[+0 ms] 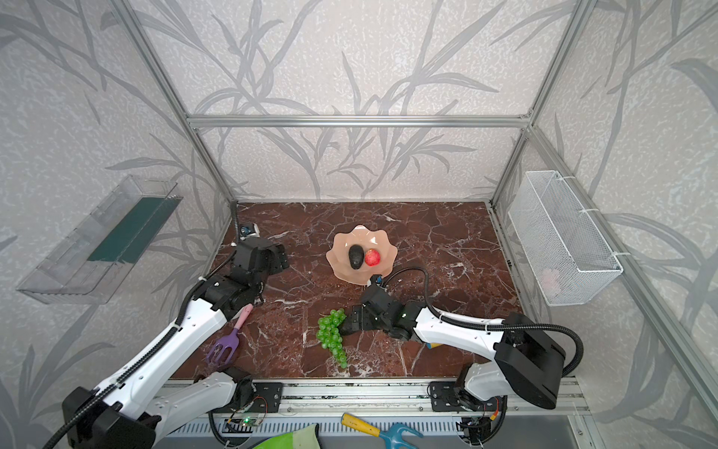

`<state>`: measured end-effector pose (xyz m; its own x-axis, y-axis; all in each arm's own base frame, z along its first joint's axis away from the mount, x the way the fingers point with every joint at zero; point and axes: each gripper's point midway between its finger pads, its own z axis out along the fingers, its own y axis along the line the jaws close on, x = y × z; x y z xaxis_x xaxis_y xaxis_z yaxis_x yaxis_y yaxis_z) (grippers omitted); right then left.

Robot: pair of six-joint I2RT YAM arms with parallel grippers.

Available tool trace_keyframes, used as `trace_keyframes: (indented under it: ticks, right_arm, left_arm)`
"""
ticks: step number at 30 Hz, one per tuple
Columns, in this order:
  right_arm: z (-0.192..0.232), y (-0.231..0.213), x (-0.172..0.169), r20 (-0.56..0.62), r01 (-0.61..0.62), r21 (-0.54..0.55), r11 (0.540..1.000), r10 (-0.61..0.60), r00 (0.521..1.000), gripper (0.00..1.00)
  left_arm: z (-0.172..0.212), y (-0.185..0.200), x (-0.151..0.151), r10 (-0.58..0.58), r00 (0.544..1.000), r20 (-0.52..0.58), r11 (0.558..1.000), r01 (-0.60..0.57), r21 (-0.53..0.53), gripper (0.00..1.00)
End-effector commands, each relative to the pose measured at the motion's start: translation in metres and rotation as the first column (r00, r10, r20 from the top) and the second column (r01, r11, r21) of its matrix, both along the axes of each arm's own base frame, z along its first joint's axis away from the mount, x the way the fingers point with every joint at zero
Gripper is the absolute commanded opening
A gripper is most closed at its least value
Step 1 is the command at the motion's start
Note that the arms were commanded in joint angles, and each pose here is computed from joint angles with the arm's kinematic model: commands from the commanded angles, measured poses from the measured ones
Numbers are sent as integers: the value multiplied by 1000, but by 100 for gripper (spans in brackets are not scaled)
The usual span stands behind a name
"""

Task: Place and organize the fake fruits in the fruit bowl
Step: 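Withdraw the left arm while the right gripper grasps the second avocado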

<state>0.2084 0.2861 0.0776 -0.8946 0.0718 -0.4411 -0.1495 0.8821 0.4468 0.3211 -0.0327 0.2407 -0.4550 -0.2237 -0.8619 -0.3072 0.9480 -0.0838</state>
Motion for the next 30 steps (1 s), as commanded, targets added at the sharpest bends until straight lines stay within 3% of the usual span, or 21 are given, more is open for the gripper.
trace_keyframes:
  ticks: [1, 14, 26, 30]
  right_arm:
    - [-1, 6, 8, -10, 110, 68, 992, -110, 994, 92]
    - [-29, 27, 6, -107, 151, 68, 986, -143, 984, 88]
    - [-34, 31, 14, -99, 177, 57, 982, -171, 980, 74]
    - [-36, 31, 13, -109, 185, 62, 981, -177, 978, 64]
  left_arm:
    - [7, 20, -5, 36, 999, 12, 999, -37, 32, 92]
    - [6, 36, -6, 42, 999, -12, 999, -42, 11, 92]
    - [0, 39, -7, 58, 998, -22, 998, -58, -13, 92]
    - [-1, 40, -8, 61, 998, -22, 998, -62, -19, 92]
